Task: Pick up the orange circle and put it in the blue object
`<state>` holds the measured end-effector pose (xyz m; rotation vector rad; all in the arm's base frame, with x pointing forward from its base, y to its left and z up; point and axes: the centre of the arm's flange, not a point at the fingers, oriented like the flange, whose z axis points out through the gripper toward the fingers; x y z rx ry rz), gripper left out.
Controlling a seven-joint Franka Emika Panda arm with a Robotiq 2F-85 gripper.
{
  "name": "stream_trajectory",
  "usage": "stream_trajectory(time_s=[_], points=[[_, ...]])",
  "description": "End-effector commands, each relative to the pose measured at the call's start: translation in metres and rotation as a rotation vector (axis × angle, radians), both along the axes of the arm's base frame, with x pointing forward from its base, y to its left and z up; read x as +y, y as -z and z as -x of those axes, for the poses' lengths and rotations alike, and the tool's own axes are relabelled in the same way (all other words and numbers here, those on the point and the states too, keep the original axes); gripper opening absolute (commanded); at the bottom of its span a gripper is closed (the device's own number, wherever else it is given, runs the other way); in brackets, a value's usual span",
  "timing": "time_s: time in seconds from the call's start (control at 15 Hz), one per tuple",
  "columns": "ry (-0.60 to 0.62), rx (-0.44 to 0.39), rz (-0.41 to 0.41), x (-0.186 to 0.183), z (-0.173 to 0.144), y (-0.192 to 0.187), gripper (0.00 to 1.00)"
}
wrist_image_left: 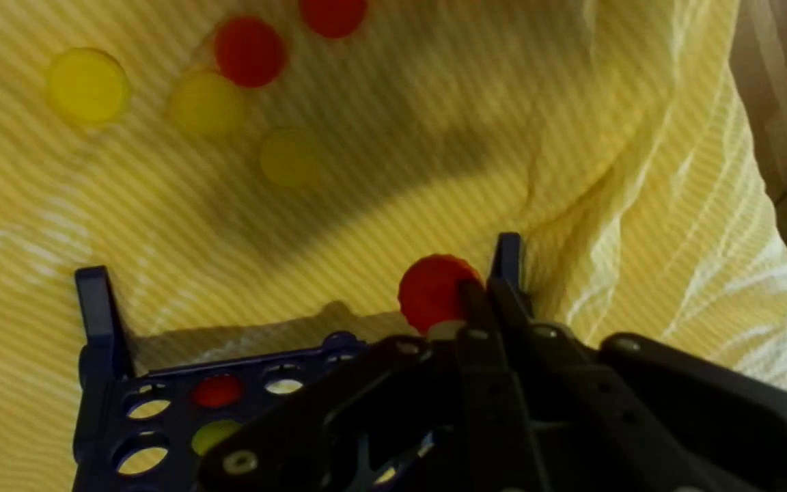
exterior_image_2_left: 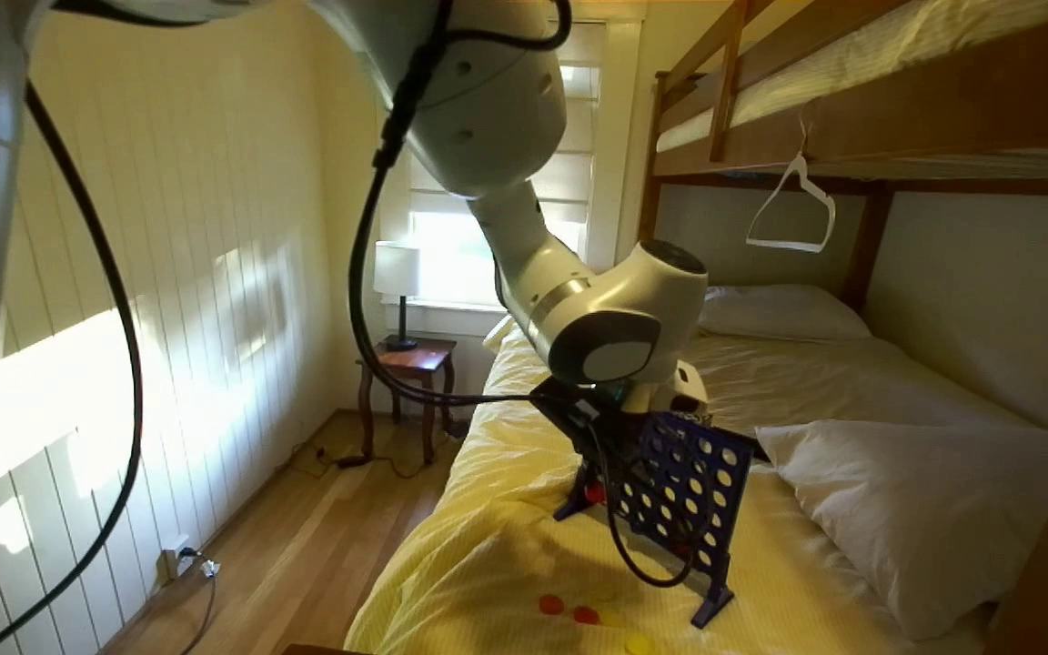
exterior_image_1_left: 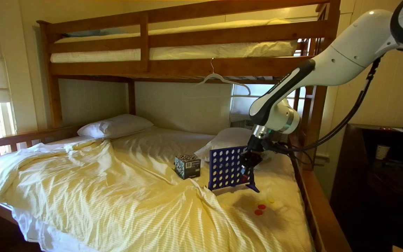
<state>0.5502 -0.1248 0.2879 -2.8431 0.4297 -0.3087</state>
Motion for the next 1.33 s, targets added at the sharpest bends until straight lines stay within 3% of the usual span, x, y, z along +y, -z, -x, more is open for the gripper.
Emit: stream_trajectory(time_s=[0.0,0.33,1.27], points=[[0.094,-0.100,-0.114,-0.004,0.019,-0.025,0.01],[0.225,-0.229,-0.246,-0.019,0.027,-0.047,0.01],[0.582,-0.469,-0.485,-0.060,0.065,-0.055,0.01]])
